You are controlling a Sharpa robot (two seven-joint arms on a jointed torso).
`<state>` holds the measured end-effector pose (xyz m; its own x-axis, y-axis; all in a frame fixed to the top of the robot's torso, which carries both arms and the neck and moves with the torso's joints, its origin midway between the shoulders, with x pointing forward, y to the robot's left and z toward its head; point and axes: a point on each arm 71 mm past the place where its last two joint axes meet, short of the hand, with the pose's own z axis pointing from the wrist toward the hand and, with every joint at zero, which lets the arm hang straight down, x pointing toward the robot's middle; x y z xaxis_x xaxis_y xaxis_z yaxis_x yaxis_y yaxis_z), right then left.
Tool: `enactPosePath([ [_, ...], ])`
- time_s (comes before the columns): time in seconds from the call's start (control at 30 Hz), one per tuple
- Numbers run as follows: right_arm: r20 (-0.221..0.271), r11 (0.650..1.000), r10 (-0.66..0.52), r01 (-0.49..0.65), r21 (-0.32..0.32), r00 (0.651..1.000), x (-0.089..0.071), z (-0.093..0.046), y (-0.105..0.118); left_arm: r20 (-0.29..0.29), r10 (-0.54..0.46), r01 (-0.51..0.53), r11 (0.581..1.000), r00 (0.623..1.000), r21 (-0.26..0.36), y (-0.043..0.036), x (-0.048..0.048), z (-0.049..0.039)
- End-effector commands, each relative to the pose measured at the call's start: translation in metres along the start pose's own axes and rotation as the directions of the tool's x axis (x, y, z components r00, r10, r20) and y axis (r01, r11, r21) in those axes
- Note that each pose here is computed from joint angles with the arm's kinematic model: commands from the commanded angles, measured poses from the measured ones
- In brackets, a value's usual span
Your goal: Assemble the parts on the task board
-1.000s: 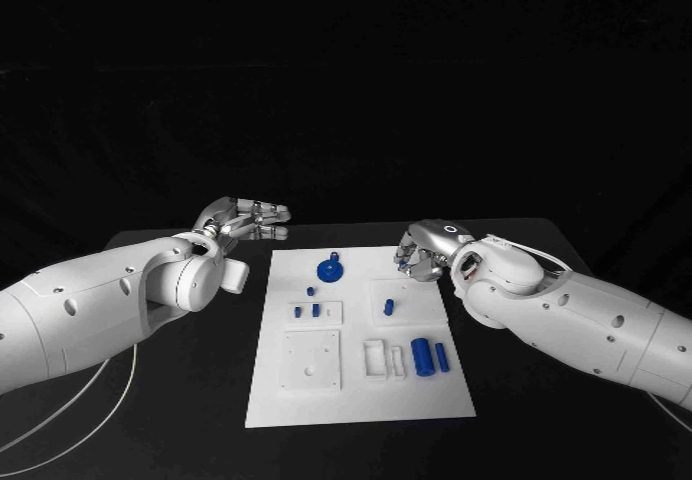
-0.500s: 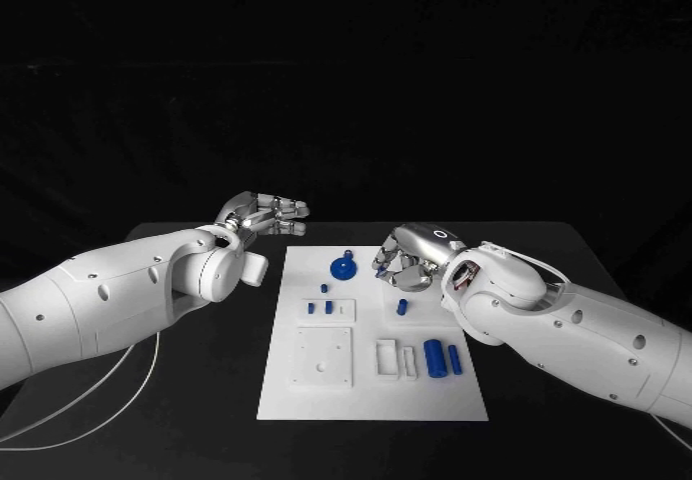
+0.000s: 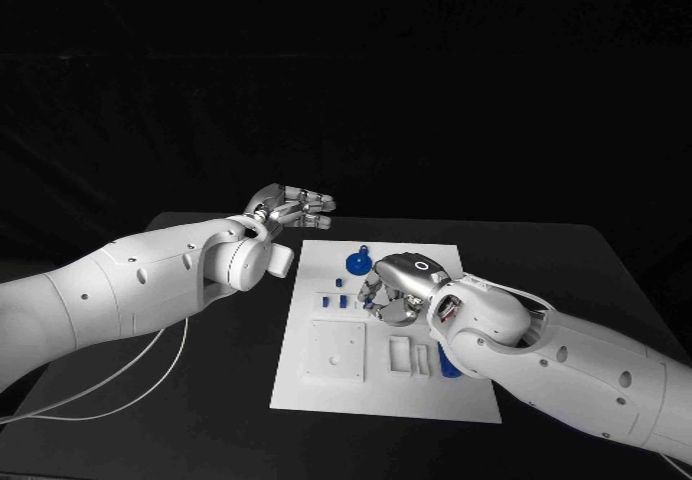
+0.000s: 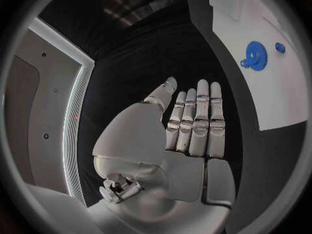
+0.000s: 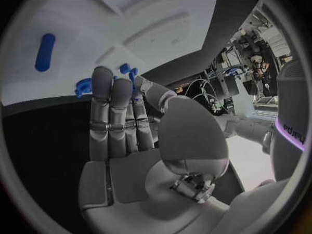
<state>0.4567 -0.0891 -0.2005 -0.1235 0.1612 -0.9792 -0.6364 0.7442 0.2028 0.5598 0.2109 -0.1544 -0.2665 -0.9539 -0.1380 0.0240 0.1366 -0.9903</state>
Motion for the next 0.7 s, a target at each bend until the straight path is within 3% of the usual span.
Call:
enactPosePath([
  [0.03,-0.019,0.998,-0.061,0.061,-0.028,0.998,0.007,0.002,0.009,0.009,-0.003,0.003,1.0,1.0,0.015,-0.0025,0.0012,0.0012],
  [0.37,-0.057,0.996,-0.073,0.07,-0.054,0.996,0.029,0.004,0.022,0.004,-0.004,0.004,1.0,1.0,0.016,-0.0031,0.0051,0.0022],
  [0.7,-0.073,0.996,-0.073,0.069,-0.059,0.995,0.038,0.004,0.025,-0.003,-0.006,0.006,1.0,1.0,0.014,-0.003,0.0065,0.0025],
])
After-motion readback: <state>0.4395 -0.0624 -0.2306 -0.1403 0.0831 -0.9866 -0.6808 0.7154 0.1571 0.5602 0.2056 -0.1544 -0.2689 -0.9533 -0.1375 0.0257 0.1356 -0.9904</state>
